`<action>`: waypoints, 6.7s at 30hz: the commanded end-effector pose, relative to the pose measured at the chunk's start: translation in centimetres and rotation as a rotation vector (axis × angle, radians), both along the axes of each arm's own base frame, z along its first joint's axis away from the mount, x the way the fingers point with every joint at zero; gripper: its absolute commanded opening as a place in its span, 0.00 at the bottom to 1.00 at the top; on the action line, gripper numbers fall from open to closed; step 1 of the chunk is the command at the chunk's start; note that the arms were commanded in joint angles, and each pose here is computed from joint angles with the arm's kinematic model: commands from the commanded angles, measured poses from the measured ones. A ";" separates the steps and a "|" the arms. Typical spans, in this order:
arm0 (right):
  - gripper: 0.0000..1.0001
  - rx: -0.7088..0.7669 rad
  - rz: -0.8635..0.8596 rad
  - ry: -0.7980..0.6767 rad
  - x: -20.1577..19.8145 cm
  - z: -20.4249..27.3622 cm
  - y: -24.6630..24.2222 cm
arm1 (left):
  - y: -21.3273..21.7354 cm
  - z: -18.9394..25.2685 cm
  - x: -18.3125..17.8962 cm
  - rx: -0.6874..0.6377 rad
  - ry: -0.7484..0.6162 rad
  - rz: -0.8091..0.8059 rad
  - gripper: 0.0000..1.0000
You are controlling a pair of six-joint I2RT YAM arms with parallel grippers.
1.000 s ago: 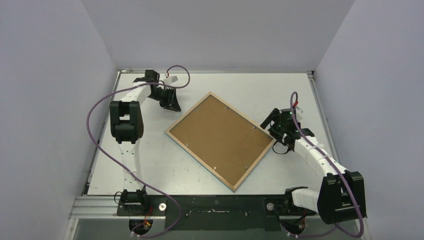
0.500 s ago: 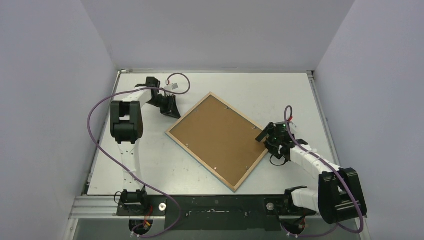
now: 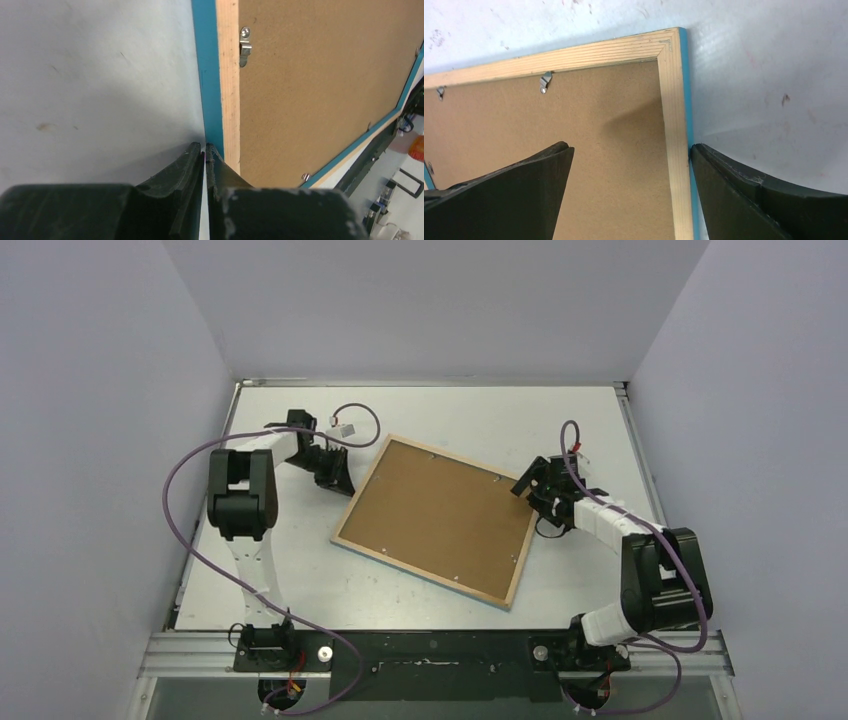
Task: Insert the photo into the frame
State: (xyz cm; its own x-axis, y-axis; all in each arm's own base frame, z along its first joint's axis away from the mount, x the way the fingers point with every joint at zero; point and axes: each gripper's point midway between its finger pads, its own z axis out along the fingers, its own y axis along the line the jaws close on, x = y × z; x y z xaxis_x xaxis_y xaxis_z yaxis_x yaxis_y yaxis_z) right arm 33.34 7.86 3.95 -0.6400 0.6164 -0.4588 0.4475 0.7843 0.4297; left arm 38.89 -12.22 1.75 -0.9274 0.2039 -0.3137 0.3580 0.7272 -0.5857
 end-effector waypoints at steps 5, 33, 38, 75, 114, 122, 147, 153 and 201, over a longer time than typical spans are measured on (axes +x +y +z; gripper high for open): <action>0.90 -0.119 0.040 -0.141 5.0 6.6 -1.3 | -1.3 3.0 -6.2 -0.062 0.061 -0.100 0.08; 0.92 0.342 0.688 -0.365 6.5 8.5 34.0 | -3.4 2.9 -1.6 -0.215 0.077 0.094 0.05; 0.92 0.360 0.710 -0.364 6.1 8.3 34.8 | -2.9 5.3 -1.5 -0.243 0.036 0.087 0.10; 0.92 0.484 0.888 -0.262 3.3 3.2 38.6 | -2.4 -0.6 -3.1 -0.183 0.141 0.093 0.03; 0.92 0.423 0.826 -0.319 3.9 3.4 38.4 | -2.9 -0.5 -3.6 -0.191 0.152 0.066 0.00; 0.91 0.413 0.855 -0.347 2.8 5.4 37.4 | -2.6 -0.3 -3.3 -0.188 0.156 0.083 0.00; 0.90 -0.451 0.834 -0.365 11.0 9.1 13.0 | 0.8 11.5 -3.3 -0.052 -0.204 -0.158 0.58; 0.90 -0.402 1.075 -0.324 12.7 5.8 13.9 | -1.2 10.6 -9.1 0.118 -0.335 -0.502 0.60; 0.81 -0.222 1.011 -0.153 12.5 -1.0 13.2 | 2.3 5.7 -2.2 0.592 -0.586 -0.459 0.44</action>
